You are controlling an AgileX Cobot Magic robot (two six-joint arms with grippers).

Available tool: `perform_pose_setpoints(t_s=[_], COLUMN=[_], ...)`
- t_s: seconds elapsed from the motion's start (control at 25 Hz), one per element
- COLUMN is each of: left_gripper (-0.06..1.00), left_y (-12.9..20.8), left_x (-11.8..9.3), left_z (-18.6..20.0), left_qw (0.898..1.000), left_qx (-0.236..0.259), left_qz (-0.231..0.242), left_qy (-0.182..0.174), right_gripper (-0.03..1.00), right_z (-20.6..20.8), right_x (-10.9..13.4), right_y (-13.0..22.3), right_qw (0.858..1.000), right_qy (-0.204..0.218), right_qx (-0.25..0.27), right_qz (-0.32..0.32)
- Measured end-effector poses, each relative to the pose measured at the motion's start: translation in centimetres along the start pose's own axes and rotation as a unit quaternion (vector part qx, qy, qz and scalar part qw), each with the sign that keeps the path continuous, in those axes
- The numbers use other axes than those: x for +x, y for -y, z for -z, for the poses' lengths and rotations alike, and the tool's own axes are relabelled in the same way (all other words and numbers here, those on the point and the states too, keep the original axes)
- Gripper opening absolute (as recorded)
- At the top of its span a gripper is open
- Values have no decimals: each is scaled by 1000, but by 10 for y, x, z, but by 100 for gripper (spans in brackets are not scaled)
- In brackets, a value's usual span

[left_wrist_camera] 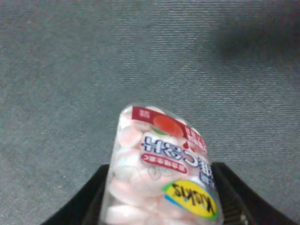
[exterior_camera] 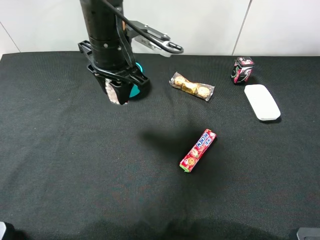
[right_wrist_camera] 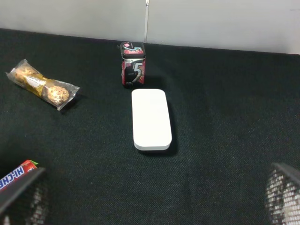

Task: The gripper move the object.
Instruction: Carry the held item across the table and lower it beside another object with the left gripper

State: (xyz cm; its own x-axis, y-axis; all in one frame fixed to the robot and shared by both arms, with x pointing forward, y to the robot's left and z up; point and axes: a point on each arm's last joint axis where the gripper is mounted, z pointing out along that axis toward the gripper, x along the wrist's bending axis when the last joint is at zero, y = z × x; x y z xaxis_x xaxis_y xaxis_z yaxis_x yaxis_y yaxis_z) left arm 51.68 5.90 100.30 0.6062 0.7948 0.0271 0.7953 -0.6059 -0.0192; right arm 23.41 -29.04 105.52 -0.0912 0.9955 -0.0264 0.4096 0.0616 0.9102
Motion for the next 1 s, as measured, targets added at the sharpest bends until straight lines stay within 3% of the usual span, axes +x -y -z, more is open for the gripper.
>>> perform_pose_setpoints(t_s=[0.48, 1.0], left_gripper=[50, 50], left_y=[-11, -12], left_x=[-43, -84], left_z=[27, 30], left_qw=[997, 991], left_qx=[-63, -100], left_qz=[-48, -84], left_qy=[9, 19], right_gripper=[69, 69], right_z=[0, 0], right_x=[0, 0], right_y=[0, 0], right_qw=[1000, 1000], right_qy=[0, 0], right_qx=[0, 0], right_qz=[0, 0])
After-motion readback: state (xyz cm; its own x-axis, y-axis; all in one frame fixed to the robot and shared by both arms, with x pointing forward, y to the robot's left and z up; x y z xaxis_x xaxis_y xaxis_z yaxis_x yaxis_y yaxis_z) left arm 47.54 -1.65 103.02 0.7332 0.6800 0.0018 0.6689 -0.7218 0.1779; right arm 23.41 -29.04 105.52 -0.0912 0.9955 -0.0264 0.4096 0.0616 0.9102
